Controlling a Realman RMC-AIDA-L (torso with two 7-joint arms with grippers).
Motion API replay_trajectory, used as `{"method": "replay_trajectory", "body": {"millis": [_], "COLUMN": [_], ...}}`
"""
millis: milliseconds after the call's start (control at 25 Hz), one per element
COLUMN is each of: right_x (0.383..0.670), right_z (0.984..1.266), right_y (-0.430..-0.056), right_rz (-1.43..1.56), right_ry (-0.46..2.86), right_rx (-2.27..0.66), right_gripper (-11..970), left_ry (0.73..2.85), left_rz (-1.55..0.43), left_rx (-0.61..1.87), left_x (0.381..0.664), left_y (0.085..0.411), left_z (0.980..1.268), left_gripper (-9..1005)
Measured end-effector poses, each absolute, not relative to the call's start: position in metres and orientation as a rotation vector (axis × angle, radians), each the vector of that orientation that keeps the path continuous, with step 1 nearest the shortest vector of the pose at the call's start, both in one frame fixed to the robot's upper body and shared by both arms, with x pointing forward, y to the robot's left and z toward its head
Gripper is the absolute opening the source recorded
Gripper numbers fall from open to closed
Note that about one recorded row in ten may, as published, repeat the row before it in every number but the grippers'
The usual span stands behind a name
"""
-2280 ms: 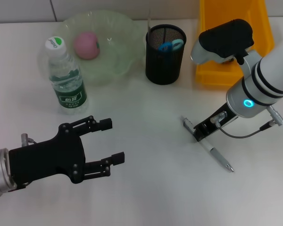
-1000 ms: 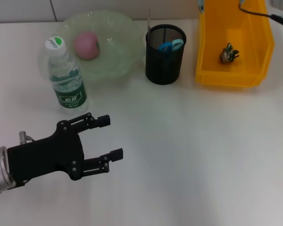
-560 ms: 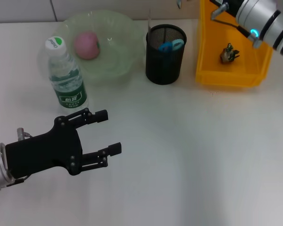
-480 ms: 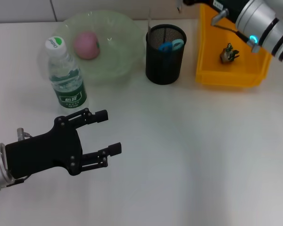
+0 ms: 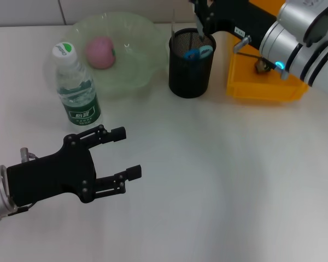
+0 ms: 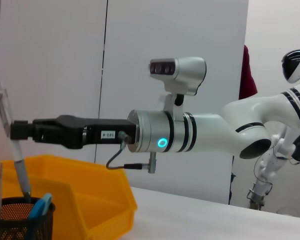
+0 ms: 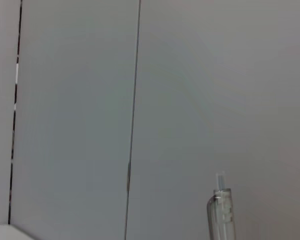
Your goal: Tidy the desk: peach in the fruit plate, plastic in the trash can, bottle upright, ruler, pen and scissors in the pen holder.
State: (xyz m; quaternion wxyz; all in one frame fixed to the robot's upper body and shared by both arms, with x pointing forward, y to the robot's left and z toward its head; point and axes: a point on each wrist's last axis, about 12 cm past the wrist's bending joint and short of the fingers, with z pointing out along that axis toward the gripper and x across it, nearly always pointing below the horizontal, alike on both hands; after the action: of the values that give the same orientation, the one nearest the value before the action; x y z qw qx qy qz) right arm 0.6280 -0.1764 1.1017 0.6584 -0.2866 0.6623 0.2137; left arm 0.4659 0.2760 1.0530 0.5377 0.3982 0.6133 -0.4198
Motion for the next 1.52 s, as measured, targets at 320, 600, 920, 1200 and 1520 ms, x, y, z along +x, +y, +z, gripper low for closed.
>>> {"method": "replay_trajectory", "body": {"millis": [320,600,920,1200,1520], "right_x": [0.628,0.618,0.585,0.52,0.463], "right_z": [1.094,1.087,1.095,1.123,1.088], "right_y": [-0.173,-0.183,-0.203,-0.251,-0.279], "right_rz": [0.449,0.469,0.635,0.982,1.096], "right_ry": [1.512,1.512,1.363,1.289,1.463], "right_rx": [-0.705,-0.68,-0.589,-0.708,-1.015], "right_gripper": [121,148,560,785,827], "left_ry": [1.456,1.455,1.451,1.481,1.547], "left_rz": [-0.994,-0.996,-1.011,-1.038,-1.079], "left_rx": [0.949,0.948,0.945,0.925,0.964], "left_x": [0.465,0.464,0.462,0.463,0.464], "left_y": [0.276,0.277,0.278,0.284,0.289], "left_z": [1.052,1.052,1.054,1.057,1.056], "left_gripper": [802,802,802,802,802]}}
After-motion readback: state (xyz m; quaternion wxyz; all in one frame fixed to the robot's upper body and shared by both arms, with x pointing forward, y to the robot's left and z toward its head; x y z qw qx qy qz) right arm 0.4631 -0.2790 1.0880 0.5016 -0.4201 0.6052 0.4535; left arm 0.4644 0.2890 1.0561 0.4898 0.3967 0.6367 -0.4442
